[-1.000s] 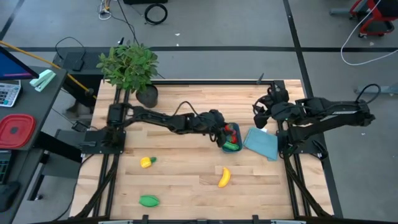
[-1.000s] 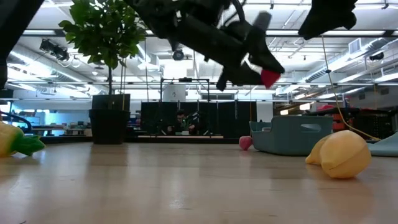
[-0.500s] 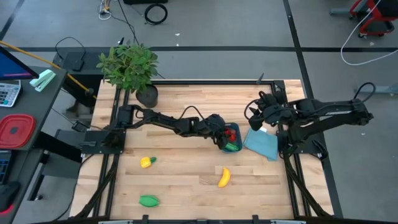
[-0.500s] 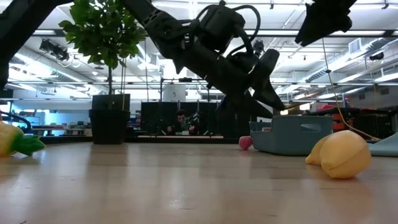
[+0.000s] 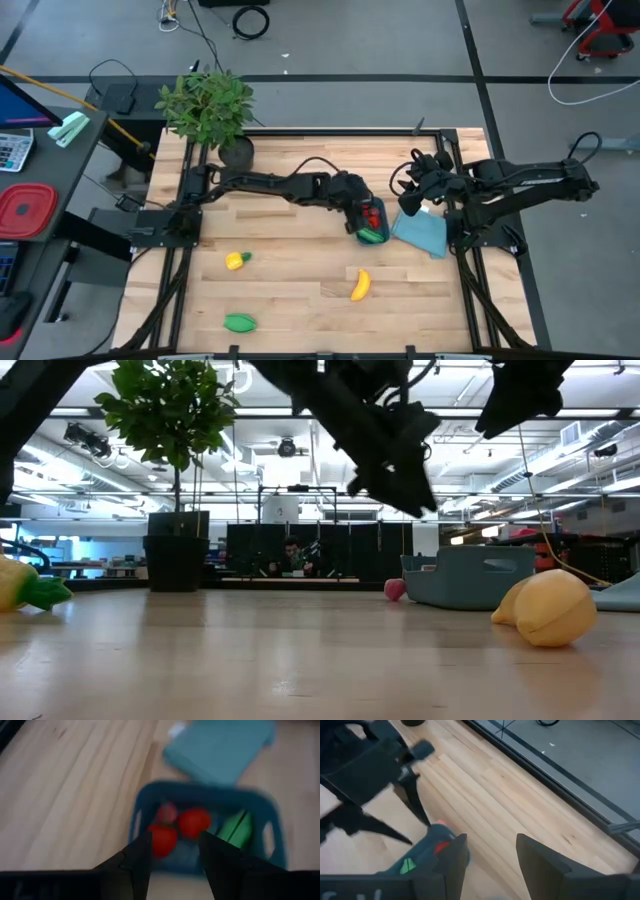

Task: Pick and placing Produce into tupperware
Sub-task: Put the pink peach into the blue bin

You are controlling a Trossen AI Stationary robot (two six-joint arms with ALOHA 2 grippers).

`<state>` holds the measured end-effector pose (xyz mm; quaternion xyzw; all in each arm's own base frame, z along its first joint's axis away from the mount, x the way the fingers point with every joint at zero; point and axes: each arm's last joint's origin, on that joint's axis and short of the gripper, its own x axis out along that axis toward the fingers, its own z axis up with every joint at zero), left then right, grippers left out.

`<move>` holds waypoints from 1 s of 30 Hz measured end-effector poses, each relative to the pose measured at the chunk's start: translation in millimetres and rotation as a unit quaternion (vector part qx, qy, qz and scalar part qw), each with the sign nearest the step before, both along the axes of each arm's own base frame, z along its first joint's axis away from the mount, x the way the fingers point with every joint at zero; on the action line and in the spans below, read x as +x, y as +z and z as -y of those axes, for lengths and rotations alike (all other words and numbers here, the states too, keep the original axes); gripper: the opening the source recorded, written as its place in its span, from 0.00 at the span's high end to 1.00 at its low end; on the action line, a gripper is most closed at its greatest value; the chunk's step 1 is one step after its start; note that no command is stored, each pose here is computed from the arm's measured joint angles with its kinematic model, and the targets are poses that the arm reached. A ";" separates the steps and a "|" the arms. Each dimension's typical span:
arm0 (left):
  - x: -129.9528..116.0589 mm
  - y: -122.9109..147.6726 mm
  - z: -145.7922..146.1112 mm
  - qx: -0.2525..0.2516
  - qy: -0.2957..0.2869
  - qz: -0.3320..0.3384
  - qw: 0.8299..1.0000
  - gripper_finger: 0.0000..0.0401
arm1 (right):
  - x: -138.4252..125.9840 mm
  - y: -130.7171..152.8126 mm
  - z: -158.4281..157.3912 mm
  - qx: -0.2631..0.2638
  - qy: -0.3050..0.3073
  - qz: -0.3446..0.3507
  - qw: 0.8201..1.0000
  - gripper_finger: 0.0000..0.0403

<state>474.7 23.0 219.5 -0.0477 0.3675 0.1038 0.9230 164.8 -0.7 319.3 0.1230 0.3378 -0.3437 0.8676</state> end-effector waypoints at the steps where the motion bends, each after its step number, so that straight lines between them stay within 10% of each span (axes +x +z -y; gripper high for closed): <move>1: -2.1 0.5 -1.3 0.011 -0.008 -0.022 1.000 0.58 | 0.6 -0.4 0.0 -0.001 0.000 -0.001 1.000 0.56; 9: -22.8 -22.8 -3.7 0.050 0.007 -0.164 0.985 0.53 | 4.3 -2.7 0.1 -0.010 -0.005 -0.010 1.000 0.56; 30: -22.6 -59.9 -28.8 0.072 -0.018 -0.082 0.994 0.52 | 7.4 -4.8 0.0 -0.016 -0.006 -0.019 1.000 0.56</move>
